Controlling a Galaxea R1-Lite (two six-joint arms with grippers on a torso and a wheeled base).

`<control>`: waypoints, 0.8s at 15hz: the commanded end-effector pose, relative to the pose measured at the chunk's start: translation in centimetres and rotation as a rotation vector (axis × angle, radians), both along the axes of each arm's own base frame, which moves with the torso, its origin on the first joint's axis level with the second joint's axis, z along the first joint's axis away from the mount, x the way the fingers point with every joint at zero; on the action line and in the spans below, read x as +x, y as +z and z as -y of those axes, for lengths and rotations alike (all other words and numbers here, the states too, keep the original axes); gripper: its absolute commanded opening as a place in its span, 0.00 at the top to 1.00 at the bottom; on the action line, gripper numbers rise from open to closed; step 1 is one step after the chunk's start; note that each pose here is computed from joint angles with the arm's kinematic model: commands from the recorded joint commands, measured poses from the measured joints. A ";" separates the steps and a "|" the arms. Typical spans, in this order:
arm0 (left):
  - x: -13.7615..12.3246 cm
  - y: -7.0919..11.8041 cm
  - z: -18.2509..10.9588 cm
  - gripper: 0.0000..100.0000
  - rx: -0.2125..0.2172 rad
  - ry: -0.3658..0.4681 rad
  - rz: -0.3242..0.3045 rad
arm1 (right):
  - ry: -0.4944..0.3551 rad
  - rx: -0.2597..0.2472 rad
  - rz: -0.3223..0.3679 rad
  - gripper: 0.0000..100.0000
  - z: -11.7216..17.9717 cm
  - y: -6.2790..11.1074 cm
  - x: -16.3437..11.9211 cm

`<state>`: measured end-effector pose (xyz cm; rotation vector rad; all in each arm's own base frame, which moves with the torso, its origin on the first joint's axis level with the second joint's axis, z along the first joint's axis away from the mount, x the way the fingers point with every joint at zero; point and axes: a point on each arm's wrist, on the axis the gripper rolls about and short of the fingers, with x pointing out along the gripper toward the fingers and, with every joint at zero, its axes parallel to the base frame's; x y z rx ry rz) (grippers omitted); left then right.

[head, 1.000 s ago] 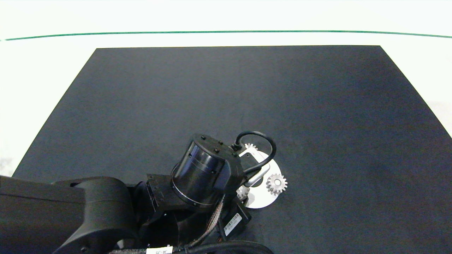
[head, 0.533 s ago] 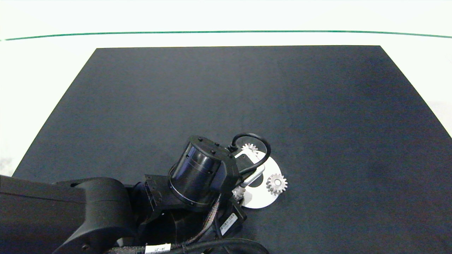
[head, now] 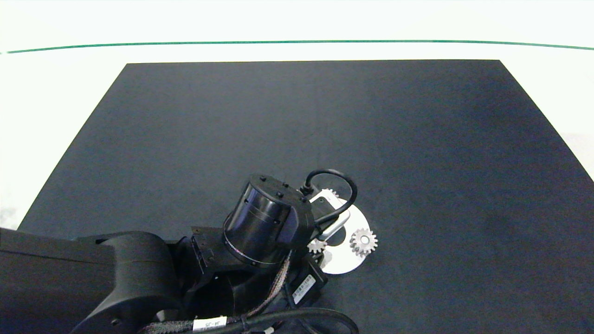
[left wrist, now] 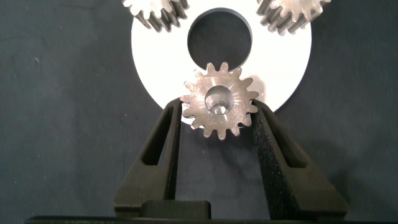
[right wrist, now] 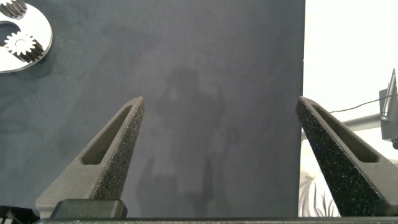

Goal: Install three planetary gears onto the carrier pins

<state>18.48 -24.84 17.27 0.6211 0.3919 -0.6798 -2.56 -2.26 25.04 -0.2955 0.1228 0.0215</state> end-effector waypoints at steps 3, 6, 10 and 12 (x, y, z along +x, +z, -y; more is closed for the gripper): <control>0.1 -0.5 0.1 0.90 0.015 0.002 -0.009 | 0.006 -0.002 -0.001 0.00 0.0 0.0 0.0; 0.1 -0.7 0.0 0.90 0.018 0.004 -0.012 | 0.013 0.000 0.002 0.00 0.1 0.1 0.0; 0.2 -0.6 -0.3 0.90 0.015 0.013 -0.011 | 0.013 0.000 0.001 0.00 0.0 0.1 0.0; 0.2 -0.7 -0.5 0.90 0.018 0.018 -0.016 | 0.013 0.000 0.002 0.00 0.1 0.2 0.0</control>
